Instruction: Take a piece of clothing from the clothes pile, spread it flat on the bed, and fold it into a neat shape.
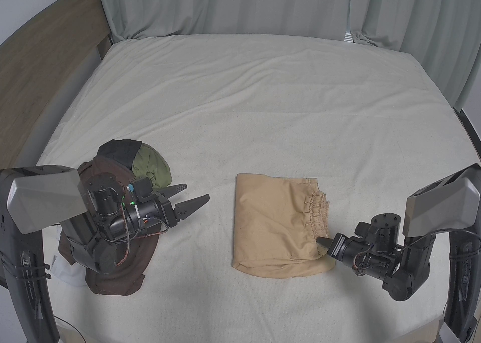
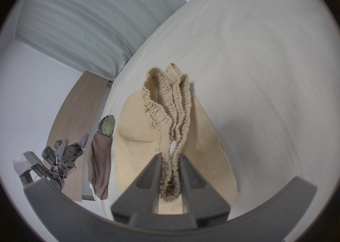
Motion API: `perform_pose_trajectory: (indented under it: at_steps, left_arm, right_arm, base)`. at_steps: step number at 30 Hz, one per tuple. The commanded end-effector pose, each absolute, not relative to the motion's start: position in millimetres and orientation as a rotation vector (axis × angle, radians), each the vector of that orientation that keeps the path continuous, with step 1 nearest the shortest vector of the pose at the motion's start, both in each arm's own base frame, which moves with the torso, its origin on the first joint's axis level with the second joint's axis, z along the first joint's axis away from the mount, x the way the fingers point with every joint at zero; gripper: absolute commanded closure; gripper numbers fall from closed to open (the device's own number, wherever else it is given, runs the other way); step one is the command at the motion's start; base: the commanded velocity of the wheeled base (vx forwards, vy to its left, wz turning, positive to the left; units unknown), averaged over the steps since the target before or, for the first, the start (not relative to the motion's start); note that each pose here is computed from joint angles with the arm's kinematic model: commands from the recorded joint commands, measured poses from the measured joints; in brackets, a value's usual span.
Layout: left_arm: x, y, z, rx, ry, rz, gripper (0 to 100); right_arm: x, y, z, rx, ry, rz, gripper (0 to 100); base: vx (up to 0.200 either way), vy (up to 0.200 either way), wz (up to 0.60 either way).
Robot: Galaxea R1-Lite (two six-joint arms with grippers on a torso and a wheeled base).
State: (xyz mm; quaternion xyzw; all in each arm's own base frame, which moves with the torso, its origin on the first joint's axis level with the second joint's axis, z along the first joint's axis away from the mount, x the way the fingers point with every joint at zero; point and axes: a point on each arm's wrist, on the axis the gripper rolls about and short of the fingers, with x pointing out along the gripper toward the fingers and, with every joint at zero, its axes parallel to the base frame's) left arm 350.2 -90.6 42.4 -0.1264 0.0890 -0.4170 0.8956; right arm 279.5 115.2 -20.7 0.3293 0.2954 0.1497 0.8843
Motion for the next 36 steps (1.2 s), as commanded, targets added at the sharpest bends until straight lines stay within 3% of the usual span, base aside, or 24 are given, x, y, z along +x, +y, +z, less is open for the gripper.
perform_pose_trajectory:
  at_steps: [1, 6, 7, 22, 36]
  left_arm:
    - [350, -91, 42, -0.263, 0.187, -0.866, 0]
    - [350, -91, 42, -0.263, 0.187, -0.864, 0]
    - [350, -91, 42, -0.262, 0.185, -0.865, 0]
    - [350, -92, 39, -0.264, 0.195, -0.866, 0]
    - [350, -93, 36, -0.266, 0.203, -0.867, 0]
  right_arm:
    - [279, 113, -32, 0.674, 0.646, 0.291, 100]
    - [281, 112, -29, 0.675, 0.633, 0.293, 100]
    - [282, 112, -29, 0.674, 0.627, 0.293, 0]
    - [269, 94, -23, 0.532, 0.627, 0.293, 0]
    - [270, 97, -40, 0.543, 0.685, 0.295, 0]
  base:
    - [0.000, 0.000, 0.00]
    - [0.000, 0.000, 0.00]
    - [0.000, 0.000, 0.00]
    - [0.000, 0.000, 0.00]
    - [0.000, 0.000, 0.00]
